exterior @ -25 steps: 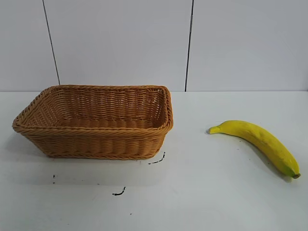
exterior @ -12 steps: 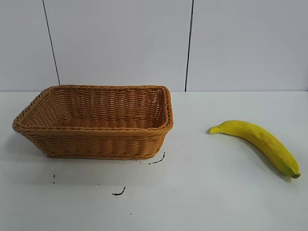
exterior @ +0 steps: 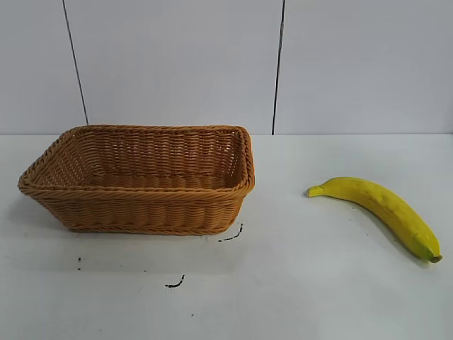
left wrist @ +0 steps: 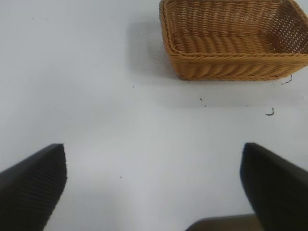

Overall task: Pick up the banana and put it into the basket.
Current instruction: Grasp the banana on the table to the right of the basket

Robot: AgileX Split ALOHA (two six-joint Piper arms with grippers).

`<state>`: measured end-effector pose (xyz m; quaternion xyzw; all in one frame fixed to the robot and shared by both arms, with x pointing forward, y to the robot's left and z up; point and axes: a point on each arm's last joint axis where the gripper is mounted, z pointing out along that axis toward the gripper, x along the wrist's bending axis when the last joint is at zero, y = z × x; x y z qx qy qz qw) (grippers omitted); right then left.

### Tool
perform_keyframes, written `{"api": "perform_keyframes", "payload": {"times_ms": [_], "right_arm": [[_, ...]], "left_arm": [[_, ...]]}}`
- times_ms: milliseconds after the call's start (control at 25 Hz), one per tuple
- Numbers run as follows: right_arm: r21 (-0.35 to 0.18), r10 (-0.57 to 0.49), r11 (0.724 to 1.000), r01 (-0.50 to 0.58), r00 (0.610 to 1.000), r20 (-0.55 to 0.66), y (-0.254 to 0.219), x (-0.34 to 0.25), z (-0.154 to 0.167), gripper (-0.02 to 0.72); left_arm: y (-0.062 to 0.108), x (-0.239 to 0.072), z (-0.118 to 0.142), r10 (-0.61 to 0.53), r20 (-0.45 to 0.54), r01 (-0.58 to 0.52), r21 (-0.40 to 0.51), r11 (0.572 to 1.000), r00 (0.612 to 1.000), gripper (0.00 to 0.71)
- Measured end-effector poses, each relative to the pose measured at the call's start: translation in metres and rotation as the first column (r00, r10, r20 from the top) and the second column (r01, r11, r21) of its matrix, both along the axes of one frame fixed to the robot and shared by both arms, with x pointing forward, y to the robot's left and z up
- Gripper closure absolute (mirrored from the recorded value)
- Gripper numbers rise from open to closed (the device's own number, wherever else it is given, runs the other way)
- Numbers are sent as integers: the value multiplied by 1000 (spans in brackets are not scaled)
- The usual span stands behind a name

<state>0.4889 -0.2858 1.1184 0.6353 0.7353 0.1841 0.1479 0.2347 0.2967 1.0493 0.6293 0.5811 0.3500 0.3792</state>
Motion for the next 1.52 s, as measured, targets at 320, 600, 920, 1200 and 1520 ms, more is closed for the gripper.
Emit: {"api": "perform_keyframes", "payload": {"times_ms": [320, 600, 920, 1200, 1520], "right_arm": [[-82, 194, 976, -203, 975, -103, 2, 67, -41, 27], [-95, 258, 958, -269, 959, -117, 12, 97, -75, 27], [-102, 281, 950, -294, 952, -124, 27, 122, -119, 27], [-85, 242, 960, -267, 943, -231, 21, 134, -166, 27], [-66, 169, 979, -194, 946, -275, 22, 147, -219, 41]], "left_arm": [[0, 0, 0, 0, 0, 0, 0, 1000, 1000, 15], [0, 0, 0, 0, 0, 0, 0, 1000, 1000, 15], [0, 0, 0, 0, 0, 0, 0, 1000, 1000, 15], [0, 0, 0, 0, 0, 0, 0, 1000, 1000, 15], [0, 0, 0, 0, 0, 0, 0, 1000, 1000, 15]]}}
